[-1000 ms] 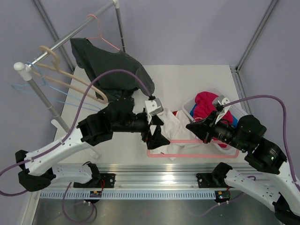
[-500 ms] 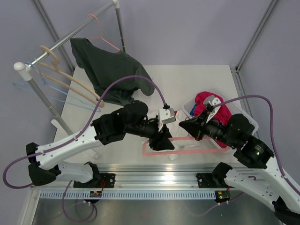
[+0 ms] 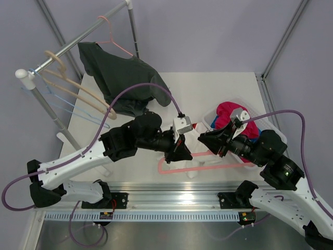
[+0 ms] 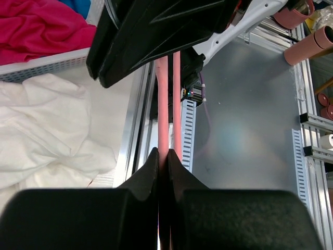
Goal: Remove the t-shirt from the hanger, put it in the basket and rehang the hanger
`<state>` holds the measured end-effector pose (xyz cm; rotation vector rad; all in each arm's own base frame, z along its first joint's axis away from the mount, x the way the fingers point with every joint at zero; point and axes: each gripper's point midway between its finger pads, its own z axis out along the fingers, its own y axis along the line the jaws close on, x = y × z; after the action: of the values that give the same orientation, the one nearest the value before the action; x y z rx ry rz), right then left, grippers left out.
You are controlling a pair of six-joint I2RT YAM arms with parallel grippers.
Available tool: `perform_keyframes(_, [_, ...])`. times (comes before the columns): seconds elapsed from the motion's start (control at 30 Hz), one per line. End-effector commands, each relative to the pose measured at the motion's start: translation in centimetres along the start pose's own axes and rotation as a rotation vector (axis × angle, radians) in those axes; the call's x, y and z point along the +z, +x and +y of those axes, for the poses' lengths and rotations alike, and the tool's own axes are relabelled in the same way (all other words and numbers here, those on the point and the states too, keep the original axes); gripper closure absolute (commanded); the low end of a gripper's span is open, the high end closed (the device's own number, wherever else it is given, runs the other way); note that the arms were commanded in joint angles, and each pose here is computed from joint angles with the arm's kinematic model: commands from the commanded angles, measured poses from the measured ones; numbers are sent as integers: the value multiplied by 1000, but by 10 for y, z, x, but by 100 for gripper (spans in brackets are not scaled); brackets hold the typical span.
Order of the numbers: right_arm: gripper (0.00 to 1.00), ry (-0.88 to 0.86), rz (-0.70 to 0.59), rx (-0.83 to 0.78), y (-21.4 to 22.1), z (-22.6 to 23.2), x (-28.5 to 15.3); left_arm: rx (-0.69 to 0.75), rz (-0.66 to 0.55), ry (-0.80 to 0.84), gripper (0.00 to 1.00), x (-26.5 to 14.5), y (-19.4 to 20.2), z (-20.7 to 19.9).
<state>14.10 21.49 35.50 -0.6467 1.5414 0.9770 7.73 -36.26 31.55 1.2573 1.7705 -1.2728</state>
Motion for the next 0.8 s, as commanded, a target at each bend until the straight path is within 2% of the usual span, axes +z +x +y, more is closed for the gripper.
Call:
perform_keyframes(0.0, [67, 79, -116, 7, -30, -11, 1, 12, -61, -12, 100, -9, -11, -8])
perform_keyframes(0.03, [41, 98, -129, 33, -33, -14, 1, 8, -65, -36, 100, -10, -11, -3])
perform_keyframes(0.2, [14, 215, -188, 85, -45, -31, -6, -1, -38, -77, 100, -6, 0, 8])
perform_keyframes(0.23, [6, 230, -194, 90, -46, -33, -8, -3, -32, -80, 100, -5, 2, 9])
perform_keyframes(0.27, [3, 241, -200, 94, -48, -35, -9, 2, -26, -75, 100, -5, 4, 9])
perform_keyframes(0.4, [0, 238, -188, 84, -54, -31, -14, 18, -12, -32, 100, -6, 9, 2])
perform_keyframes(0.57, [1, 231, -96, 66, -42, -29, -13, 43, -22, 43, 100, -13, 11, -13])
perform_keyframes(0.77, [1, 226, -107, 75, -40, -28, -19, 31, -43, -16, 100, -19, 15, -5])
